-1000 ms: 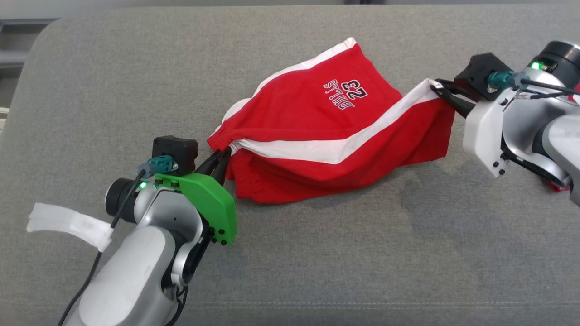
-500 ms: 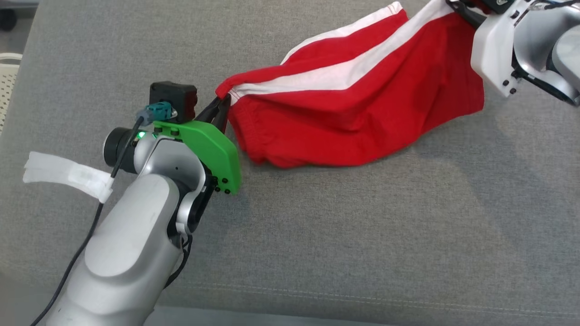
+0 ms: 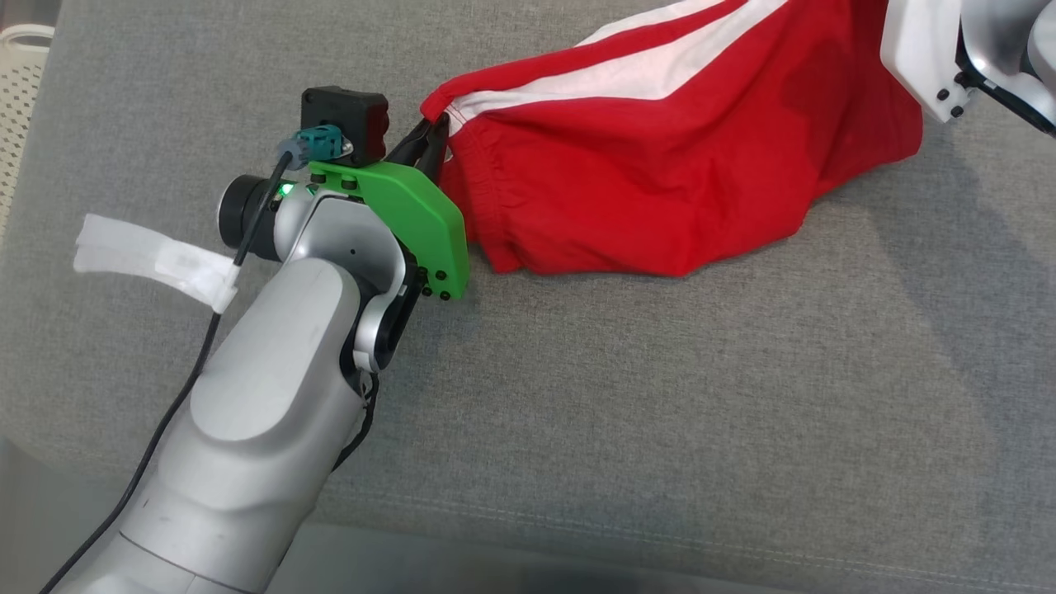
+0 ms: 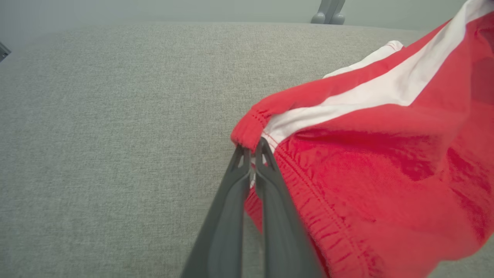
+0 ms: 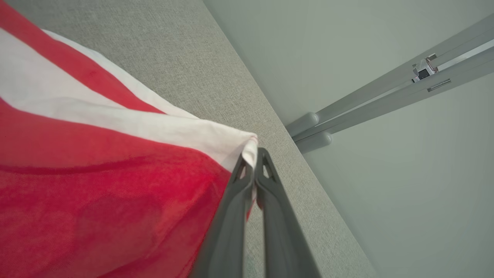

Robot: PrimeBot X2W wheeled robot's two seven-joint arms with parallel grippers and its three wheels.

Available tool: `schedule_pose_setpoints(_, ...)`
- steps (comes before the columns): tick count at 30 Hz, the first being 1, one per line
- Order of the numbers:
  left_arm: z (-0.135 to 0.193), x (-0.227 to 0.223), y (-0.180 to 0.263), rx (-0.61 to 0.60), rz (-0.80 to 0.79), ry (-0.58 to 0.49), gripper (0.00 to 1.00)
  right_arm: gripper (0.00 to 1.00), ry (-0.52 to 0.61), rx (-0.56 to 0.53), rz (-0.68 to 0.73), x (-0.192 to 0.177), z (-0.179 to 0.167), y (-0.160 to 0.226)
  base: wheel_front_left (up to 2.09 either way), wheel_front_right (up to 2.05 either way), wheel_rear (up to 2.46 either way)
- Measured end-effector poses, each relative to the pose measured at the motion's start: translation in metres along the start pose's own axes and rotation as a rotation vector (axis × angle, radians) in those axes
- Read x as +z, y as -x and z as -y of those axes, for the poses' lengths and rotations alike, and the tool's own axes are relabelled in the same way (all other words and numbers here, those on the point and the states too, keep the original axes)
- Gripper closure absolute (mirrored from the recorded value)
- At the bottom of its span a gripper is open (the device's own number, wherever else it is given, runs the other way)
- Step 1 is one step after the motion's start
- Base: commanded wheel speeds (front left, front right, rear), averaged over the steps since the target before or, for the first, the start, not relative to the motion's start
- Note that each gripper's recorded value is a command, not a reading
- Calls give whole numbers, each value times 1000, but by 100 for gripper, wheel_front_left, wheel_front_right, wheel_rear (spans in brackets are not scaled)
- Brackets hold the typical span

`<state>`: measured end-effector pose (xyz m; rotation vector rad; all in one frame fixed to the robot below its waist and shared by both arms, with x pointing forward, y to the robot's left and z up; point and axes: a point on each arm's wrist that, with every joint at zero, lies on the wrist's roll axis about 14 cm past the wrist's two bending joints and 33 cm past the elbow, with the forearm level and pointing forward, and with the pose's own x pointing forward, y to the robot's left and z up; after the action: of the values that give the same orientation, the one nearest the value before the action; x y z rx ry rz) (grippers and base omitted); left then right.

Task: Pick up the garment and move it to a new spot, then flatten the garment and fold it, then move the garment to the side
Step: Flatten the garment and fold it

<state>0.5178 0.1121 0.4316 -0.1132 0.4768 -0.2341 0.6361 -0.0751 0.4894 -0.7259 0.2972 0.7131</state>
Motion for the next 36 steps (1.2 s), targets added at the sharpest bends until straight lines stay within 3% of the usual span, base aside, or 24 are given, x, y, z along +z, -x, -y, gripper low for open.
schedule_pose_setpoints(11,-17,-10,-21,35,-36,-4,100,100,-40,15,7,-14,-8,-33,0,0,0)
schedule_pose_setpoints(12,-17,-10,-21,35,-36,-4,90,100,-40,15,7,-14,-8,-33,0,0,0)
schedule_pose_setpoints(13,-16,-10,-23,32,-34,-6,38,100,-46,15,15,-12,-8,-35,0,0,0)
schedule_pose_setpoints(14,-16,-8,-24,32,-28,-7,0,44,-49,15,25,-9,-8,-37,0,0,0)
schedule_pose_setpoints(15,-16,-6,-25,32,-23,-8,0,0,-49,15,30,-8,-9,-38,0,0,0)
schedule_pose_setpoints(23,-17,3,-23,38,12,-18,0,0,-94,-35,106,4,5,-35,0,0,0)
schedule_pose_setpoints(28,-24,26,-7,58,143,-26,0,0,-189,-103,144,8,21,-21,0,0,0)
schedule_pose_setpoints(36,-36,42,46,155,369,101,0,0,-326,-167,197,5,15,14,0,0,0)
